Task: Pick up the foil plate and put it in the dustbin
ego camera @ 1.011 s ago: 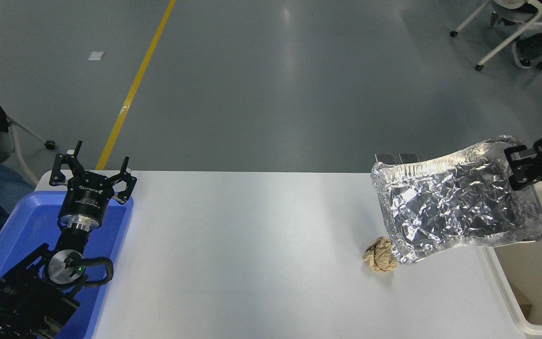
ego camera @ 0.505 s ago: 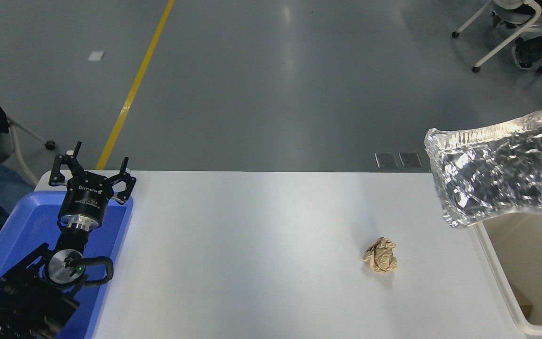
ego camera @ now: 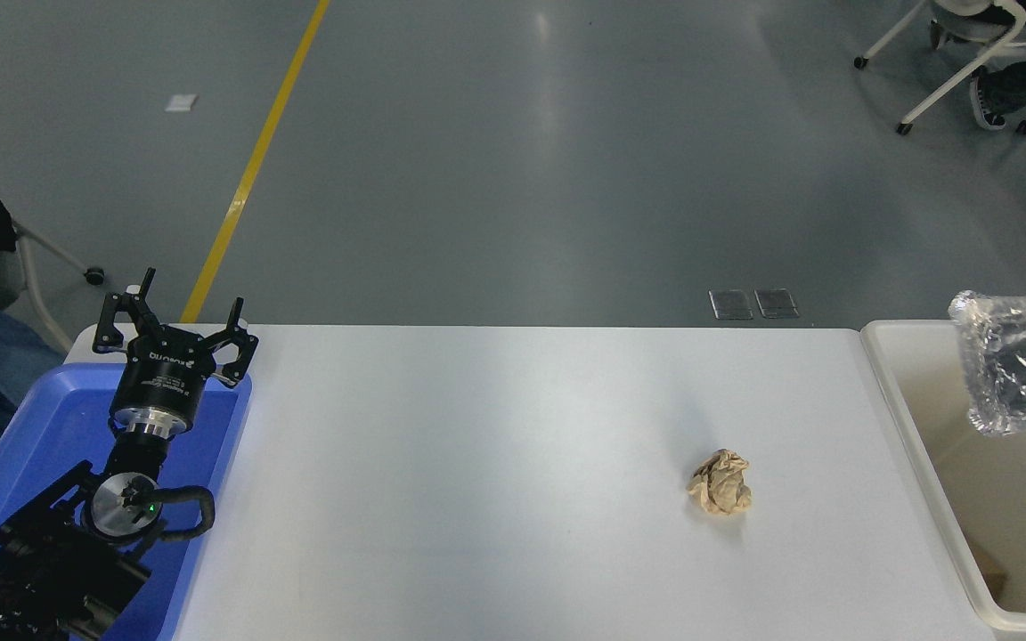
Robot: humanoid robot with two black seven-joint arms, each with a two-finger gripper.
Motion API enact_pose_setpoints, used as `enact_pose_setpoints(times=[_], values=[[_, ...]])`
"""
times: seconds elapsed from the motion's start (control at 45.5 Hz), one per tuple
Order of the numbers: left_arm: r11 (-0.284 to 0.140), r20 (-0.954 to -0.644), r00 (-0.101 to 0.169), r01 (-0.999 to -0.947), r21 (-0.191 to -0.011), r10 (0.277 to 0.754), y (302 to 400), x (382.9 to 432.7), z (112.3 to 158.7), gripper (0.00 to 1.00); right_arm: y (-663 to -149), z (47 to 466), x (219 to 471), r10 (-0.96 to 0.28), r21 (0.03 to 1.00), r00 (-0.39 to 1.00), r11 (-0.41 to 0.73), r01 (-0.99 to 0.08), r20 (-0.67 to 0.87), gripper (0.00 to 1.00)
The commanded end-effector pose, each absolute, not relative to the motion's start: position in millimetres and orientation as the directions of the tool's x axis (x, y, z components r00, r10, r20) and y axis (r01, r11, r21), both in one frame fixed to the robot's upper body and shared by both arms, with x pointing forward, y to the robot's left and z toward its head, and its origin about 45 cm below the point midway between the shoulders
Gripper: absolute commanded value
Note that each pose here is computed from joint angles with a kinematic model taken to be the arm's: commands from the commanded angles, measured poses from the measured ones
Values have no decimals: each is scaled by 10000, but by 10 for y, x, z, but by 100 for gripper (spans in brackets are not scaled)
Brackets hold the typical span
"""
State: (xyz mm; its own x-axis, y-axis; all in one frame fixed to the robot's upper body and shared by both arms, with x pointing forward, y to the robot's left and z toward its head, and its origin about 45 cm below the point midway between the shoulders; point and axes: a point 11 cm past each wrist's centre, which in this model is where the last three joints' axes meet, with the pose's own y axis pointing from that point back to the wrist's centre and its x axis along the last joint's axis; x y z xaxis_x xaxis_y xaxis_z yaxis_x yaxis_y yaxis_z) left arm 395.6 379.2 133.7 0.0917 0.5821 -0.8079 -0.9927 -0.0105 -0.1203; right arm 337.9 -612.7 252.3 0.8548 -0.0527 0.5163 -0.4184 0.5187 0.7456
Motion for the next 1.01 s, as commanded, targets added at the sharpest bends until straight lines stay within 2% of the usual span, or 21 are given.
enact_pose_setpoints(times=[0.0,0.088,0.198,0.22,0.242,0.308,0.33,0.527,0.615,0.703,0.769,0.879,0.989], values=[[-125,-8085,909,-9926,-1206,5815,3795,3956,1338,100,-6258,1548,2952,-576,7213,8459,5552,-4142,5302,0],[-162,-8088,879,-9927,-1195,5815,3802,3951,1333,100,-6158,1351,2899,-477,7337,8555,5402,-4121,5156,0],[-171,-8086,864,-9928,-1184,5820,3803,3951,1332,100,-6135,1312,2916,-366,7272,8535,5433,-4196,5199,0],[-171,-8086,864,-9928,-1184,5820,3803,3951,1332,100,-6132,1314,2927,-346,7254,8525,5439,-4218,5216,6],[-171,-8086,864,-9928,-1184,5820,3803,3951,1332,100,-6128,1313,2932,-337,7251,8522,5437,-4227,5221,17],[-171,-8086,864,-9928,-1184,5820,3803,3951,1332,100,-6126,1316,2941,-379,7223,8465,5424,-4290,5311,92],[-171,-8086,864,-9928,-1184,5820,3803,3951,1332,100,-6125,1322,2947,-411,7220,8441,5412,-4310,5346,100],[-134,-8083,894,-9928,-1194,5820,3796,3956,1336,100,-6075,1341,2990,-609,7316,8359,5212,-4394,5454,100],[-119,-8075,912,-9926,-1207,5828,3794,3961,1342,100,-5841,1401,3173,-715,7634,8339,4509,-4624,5473,100],[-69,-8077,956,-9925,-1224,5819,3784,3962,1345,100,-5649,1783,3328,-1082,7909,8207,3629,-4928,5610,100],[-55,-8068,946,-9927,-1204,5833,3785,3961,1341,100,-5364,2073,3417,-1203,8362,8453,2717,-4763,5206,100],[-45,-8076,957,-9927,-1208,5819,3784,3961,1341,100,-4801,2616,3521,-1097,9117,9085,1342,-3883,4031,100],[-40,-8080,956,-9927,-1204,5814,3782,3957,1338,100,-4146,3073,3466,-1610,9550,9457,-453,-2930,2825,100]])
